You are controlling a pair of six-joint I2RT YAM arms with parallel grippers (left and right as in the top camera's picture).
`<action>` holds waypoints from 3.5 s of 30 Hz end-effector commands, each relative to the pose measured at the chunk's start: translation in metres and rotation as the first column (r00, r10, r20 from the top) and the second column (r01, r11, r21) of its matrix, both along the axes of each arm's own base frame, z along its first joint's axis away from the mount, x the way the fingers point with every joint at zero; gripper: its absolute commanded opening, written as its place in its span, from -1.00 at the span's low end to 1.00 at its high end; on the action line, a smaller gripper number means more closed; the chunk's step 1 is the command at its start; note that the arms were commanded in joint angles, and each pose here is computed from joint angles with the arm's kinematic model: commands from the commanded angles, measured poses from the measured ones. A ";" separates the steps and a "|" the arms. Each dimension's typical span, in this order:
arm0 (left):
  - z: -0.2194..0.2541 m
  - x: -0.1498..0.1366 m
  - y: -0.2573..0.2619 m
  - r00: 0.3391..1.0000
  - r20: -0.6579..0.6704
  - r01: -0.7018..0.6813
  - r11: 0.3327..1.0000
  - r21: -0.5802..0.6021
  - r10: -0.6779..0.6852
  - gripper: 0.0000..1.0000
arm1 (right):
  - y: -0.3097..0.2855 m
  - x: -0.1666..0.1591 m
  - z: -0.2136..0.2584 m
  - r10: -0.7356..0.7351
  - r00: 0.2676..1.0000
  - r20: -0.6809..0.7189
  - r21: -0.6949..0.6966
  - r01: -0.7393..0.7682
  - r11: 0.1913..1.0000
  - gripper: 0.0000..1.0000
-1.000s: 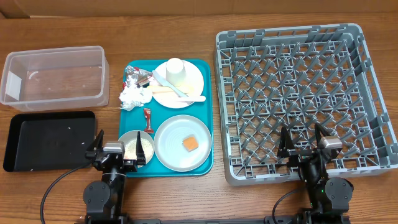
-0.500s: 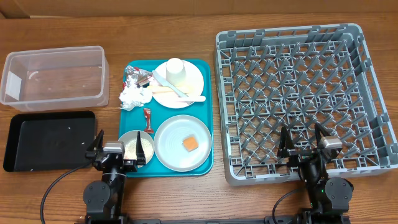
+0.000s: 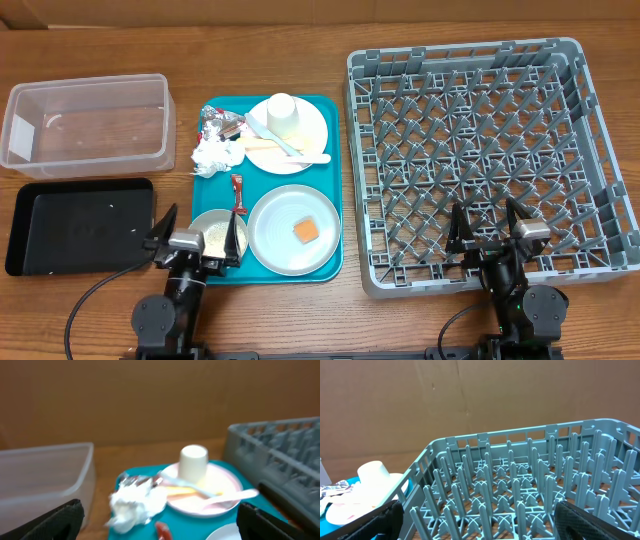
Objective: Sort waste into correct bins and load items into the dishwasher rack
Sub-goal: 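Move the left gripper over the white rice bowl on the teal tray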
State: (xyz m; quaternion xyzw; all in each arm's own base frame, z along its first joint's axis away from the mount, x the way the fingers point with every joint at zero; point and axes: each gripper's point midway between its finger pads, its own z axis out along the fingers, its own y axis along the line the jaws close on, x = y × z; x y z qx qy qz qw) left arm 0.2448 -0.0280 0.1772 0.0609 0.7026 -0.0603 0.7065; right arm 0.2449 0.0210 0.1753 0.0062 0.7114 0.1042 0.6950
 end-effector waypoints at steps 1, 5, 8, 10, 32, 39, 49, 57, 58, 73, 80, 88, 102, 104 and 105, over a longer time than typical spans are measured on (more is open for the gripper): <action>0.012 -0.006 -0.021 0.992 0.040 0.122 0.992 -0.023 -0.121 0.99 | 0.000 0.000 -0.001 0.000 1.000 0.007 -0.004 0.000 1.000 1.00; 0.033 -0.009 -0.017 0.992 0.076 0.098 0.995 -0.019 -0.096 1.00 | 0.000 0.000 -0.001 0.000 1.000 0.007 -0.004 0.000 1.000 1.00; 0.047 -0.011 -0.005 0.997 0.075 0.026 1.000 -0.013 -0.025 1.00 | 0.000 0.000 -0.001 0.000 1.000 0.007 -0.004 0.000 1.000 1.00; 0.056 -0.015 0.000 0.998 0.065 -0.005 1.000 0.024 0.003 1.00 | 0.000 0.000 -0.001 0.000 1.000 0.007 -0.004 0.000 1.000 1.00; 0.113 0.013 0.056 0.873 -0.367 -0.280 0.946 0.161 0.321 1.00 | 0.000 0.000 -0.001 0.000 1.000 0.007 -0.004 0.000 1.000 1.00; 0.124 0.022 0.040 0.883 -0.409 -0.179 0.971 0.159 0.230 1.00 | 0.000 0.000 -0.001 0.000 1.000 0.007 -0.004 0.000 1.000 1.00; 0.110 0.026 0.048 0.785 -0.587 -0.199 0.978 0.064 0.198 0.99 | 0.000 0.000 -0.001 0.000 1.000 0.007 -0.004 0.000 1.000 1.00; 0.075 0.011 0.086 0.578 -0.767 -0.298 0.947 0.120 0.279 1.00 | 0.000 0.000 -0.001 0.000 1.000 0.007 -0.004 0.000 1.000 1.00; 0.070 0.010 0.085 0.558 -0.786 -0.294 0.949 0.114 0.267 1.00 | 0.000 0.000 -0.001 0.000 1.000 0.007 -0.004 0.000 1.000 1.00; -0.011 0.027 0.072 0.255 -0.963 -0.356 0.935 -0.010 0.086 1.00 | 0.000 0.000 -0.001 0.000 1.000 0.007 -0.004 0.000 1.000 1.00; -0.057 0.038 0.051 0.120 -0.989 -0.237 0.964 -0.118 -0.091 1.00 | 0.000 0.000 -0.001 0.000 1.000 0.007 -0.004 0.000 1.000 1.00; -0.074 0.038 0.050 0.069 -0.992 -0.190 0.974 -0.119 -0.108 0.99 | 0.000 0.000 -0.001 0.000 1.000 0.007 -0.004 0.000 1.000 1.00; -0.074 0.058 0.052 0.146 -0.986 -0.188 0.976 -0.112 -0.085 1.00 | 0.000 0.000 -0.001 0.000 1.000 0.007 -0.004 0.000 1.000 1.00; -0.075 0.059 0.052 0.148 -0.985 -0.173 0.979 -0.110 -0.084 1.00 | 0.000 0.000 -0.001 0.000 1.000 0.007 -0.004 0.000 1.000 1.00; -0.076 0.058 0.052 0.146 -0.986 -0.158 0.982 -0.108 -0.085 0.99 | 0.000 0.000 -0.001 0.000 1.000 0.007 -0.004 0.000 1.000 1.00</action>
